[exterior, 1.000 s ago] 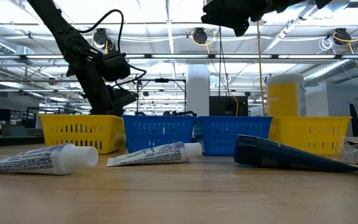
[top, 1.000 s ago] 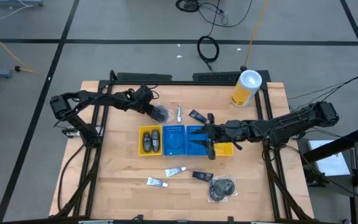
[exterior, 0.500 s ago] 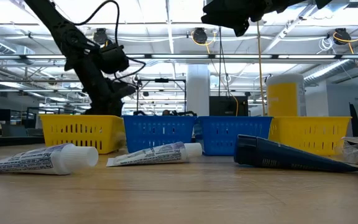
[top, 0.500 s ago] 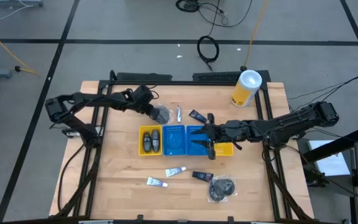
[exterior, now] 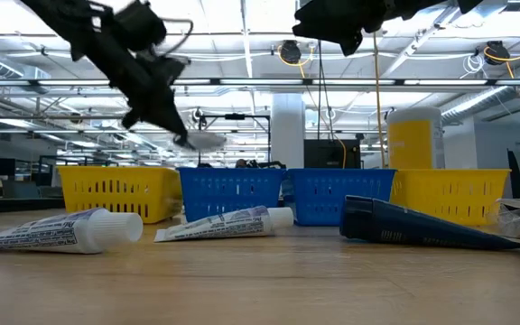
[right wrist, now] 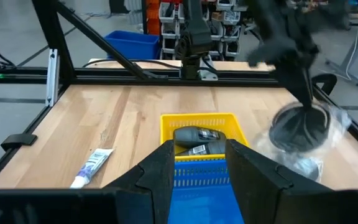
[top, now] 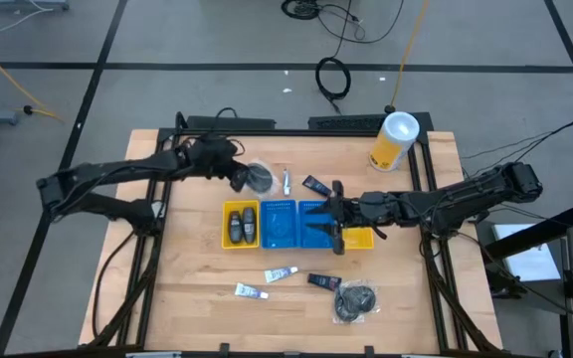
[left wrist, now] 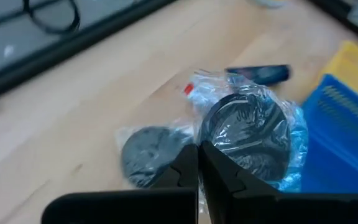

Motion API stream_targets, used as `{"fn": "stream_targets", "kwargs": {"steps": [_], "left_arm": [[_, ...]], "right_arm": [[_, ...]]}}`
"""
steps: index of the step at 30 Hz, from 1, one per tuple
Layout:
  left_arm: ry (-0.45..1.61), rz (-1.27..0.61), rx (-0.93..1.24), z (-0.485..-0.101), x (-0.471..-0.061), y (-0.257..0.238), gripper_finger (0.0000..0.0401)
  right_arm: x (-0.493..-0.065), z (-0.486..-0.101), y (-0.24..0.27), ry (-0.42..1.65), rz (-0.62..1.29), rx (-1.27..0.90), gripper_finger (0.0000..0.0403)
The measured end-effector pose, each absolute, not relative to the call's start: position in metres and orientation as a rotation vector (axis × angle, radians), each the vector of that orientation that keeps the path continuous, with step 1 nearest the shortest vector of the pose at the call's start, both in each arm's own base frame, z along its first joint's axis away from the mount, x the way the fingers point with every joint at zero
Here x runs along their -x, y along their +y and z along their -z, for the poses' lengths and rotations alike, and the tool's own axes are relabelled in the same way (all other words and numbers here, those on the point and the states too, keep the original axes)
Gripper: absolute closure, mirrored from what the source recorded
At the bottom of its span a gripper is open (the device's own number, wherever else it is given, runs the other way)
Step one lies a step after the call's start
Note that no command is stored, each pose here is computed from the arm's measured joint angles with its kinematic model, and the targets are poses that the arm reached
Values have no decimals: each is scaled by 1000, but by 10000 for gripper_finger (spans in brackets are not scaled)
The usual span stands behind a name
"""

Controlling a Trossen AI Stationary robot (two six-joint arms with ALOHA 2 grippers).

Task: Pick & Place Travel size toiletries
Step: Put the hairbrush into the right blue bin

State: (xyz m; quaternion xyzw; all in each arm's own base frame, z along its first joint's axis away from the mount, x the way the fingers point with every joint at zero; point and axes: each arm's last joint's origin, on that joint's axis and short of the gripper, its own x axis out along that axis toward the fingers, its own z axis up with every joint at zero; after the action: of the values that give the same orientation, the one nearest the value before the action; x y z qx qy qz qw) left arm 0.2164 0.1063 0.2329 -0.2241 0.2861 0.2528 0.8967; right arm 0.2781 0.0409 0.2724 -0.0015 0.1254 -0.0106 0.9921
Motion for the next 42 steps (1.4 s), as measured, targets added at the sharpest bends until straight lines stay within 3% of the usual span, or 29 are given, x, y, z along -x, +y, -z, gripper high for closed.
{"fn": "stream_targets", "kwargs": {"steps": [21,42], "left_arm": [[300,-345,-5,-277,-235,-16,401],[259,-408,-172,-254,-265,-55,401]], "right_arm": [[-282,-276,26,201,82,-79,268],[-304,-261,14,156,55,-133,268]]}}
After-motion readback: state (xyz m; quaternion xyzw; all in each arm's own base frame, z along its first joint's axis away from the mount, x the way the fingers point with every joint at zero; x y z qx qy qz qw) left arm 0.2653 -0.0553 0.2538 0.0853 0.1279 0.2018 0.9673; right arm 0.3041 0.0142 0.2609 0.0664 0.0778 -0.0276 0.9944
